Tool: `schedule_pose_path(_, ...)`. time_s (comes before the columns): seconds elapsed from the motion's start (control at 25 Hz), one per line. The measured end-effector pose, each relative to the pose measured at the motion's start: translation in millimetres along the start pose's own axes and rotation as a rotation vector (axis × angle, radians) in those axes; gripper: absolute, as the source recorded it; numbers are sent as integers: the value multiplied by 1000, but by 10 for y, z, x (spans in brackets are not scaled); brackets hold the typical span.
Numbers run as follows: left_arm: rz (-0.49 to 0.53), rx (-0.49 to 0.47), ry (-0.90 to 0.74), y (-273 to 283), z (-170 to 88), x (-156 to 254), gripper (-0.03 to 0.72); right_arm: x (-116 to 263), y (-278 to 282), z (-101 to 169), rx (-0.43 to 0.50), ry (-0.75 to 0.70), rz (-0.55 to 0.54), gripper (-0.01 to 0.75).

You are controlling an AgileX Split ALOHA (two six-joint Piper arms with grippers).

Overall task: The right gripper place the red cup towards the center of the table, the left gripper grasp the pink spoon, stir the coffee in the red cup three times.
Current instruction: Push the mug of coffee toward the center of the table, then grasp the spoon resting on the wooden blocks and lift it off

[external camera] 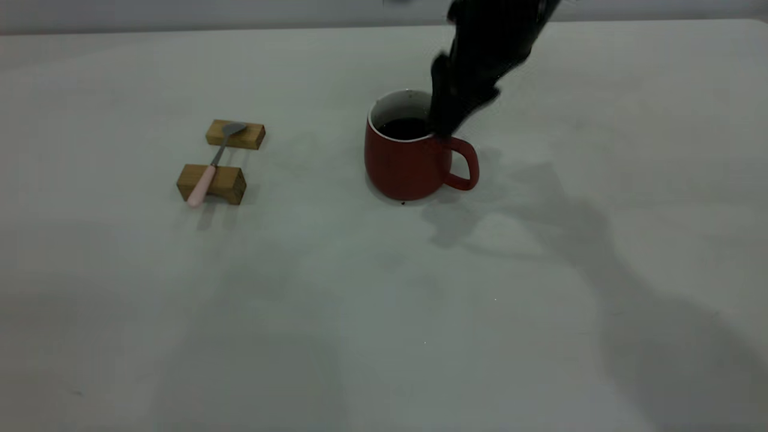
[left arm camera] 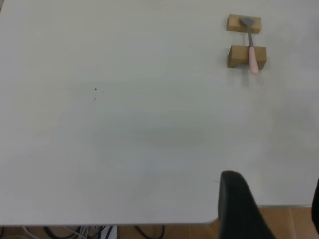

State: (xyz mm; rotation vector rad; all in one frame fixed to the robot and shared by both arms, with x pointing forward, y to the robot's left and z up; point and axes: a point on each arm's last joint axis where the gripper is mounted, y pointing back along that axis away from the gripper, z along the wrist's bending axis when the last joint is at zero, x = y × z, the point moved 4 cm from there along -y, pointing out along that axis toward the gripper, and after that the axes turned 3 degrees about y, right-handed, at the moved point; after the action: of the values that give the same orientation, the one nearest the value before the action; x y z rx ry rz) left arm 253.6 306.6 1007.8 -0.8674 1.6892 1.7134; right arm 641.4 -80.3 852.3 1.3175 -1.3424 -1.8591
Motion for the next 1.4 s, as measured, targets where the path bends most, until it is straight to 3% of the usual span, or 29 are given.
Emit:
schedule_pose_path(0.2,0,0,0,0,0,0,432,-187,884,154,37,-189,-8,585)
schedule_pose_path(0.48,0,0,0,0,0,0,432,-59,2186,592,108,-406,42,585)
schedule_pose_path(0.6,0,0,0,0,0,0,432,10,2554,717,180,-494,-2,585)
schedule_pose_path(0.76,0,0,0,0,0,0,432,197,2948,949,249,-499,-65,585)
schedule_pose_path(1.12,0,0,0,0,0,0,432,1332,3112,1816,310,-518,-90,585)
schedule_pose_path(1.4,0,0,0,0,0,0,432,2120,2884,2227,456,-637,-307,585)
